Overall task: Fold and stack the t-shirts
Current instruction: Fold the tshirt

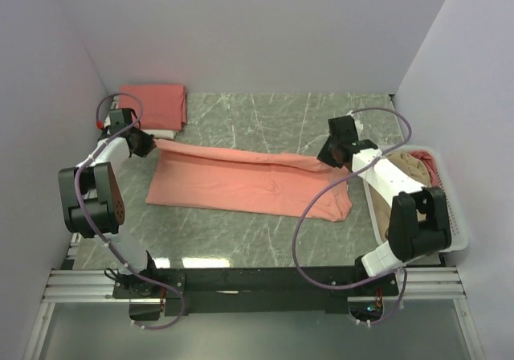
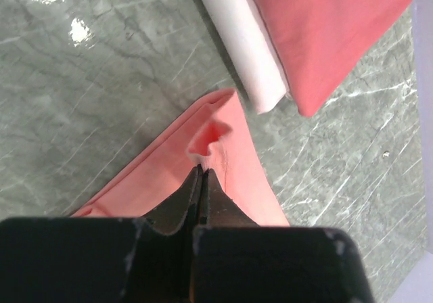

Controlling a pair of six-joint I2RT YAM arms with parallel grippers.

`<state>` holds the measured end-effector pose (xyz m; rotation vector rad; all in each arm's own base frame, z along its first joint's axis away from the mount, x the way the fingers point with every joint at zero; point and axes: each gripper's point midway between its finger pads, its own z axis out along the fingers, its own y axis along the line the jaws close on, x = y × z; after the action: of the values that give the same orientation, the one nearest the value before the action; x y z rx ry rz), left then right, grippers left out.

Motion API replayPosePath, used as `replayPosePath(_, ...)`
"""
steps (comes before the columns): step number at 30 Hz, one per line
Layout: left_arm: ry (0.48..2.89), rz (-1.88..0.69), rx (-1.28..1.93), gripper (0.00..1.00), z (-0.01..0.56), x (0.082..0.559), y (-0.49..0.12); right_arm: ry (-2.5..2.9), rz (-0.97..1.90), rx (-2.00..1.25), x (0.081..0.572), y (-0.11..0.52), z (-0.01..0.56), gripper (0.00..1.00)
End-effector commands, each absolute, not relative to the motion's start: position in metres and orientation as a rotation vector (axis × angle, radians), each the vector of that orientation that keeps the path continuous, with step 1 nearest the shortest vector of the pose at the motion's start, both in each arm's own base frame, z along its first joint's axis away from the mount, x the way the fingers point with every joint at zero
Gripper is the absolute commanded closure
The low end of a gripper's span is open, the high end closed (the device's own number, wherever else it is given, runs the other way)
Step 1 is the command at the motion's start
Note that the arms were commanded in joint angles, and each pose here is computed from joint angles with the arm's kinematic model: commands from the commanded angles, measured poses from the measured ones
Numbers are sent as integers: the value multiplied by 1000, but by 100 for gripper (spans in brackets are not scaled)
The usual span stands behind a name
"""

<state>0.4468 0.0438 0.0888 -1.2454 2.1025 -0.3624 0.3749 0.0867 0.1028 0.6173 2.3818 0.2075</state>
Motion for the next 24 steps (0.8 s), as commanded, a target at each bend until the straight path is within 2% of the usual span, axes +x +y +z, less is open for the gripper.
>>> replayPosePath(1, 2022, -405, -1206, 99, 113, 448, 44, 2254, 217, 638, 377, 79, 131, 100)
replayPosePath(24, 2001, -461, -1255, 99, 94, 410, 32, 2287, 215, 647, 329, 75, 104, 100)
